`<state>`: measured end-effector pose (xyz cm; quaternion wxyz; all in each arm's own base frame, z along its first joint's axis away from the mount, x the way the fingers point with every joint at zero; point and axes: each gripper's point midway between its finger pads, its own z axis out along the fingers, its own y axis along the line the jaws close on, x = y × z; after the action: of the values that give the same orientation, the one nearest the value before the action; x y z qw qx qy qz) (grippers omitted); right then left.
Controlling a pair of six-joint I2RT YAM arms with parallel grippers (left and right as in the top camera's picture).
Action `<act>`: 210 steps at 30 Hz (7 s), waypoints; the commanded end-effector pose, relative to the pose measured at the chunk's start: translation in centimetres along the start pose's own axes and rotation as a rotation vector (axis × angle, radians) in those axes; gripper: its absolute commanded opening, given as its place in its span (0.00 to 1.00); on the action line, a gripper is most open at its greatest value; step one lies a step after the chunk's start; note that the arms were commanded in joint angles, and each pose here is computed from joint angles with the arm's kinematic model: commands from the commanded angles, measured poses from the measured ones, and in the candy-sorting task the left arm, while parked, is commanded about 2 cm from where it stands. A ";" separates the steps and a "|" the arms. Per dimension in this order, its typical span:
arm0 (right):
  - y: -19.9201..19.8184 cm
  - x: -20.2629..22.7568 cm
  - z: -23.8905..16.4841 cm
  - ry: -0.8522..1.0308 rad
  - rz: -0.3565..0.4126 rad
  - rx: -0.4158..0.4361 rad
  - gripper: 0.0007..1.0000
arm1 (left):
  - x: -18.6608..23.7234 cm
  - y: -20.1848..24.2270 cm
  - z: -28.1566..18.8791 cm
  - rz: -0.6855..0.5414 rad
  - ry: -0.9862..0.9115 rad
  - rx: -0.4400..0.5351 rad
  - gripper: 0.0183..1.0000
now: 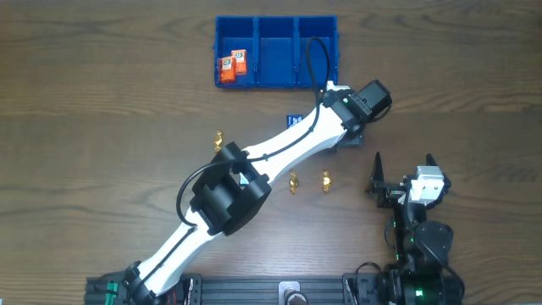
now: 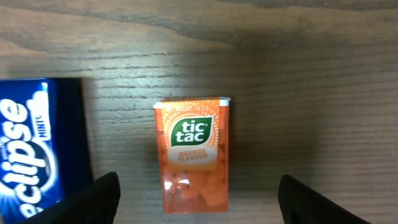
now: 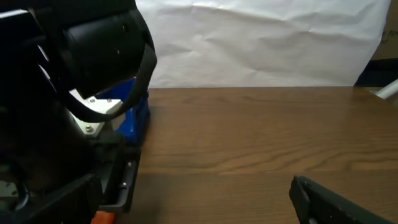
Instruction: Sort Candies Into Trays
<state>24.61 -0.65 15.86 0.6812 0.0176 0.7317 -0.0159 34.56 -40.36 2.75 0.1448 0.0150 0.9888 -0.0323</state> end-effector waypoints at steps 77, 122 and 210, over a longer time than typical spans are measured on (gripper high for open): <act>-0.1 0.1 0.0 0.000 -0.014 0.002 1.00 | -21.6 24.3 -18.8 -0.072 -0.546 0.017 1.00; -0.1 0.1 0.0 0.000 -0.014 0.002 1.00 | 7.6 34.8 -16.4 0.013 -1.114 0.231 1.00; 32.2 15.0 1.7 1.431 -0.043 -0.121 0.94 | 7.6 34.5 -16.4 0.247 -1.138 0.098 1.00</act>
<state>26.33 30.33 0.43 0.0158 -0.0415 0.9988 0.0187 24.02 -4.30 15.77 0.6717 0.1047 0.7309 -0.0606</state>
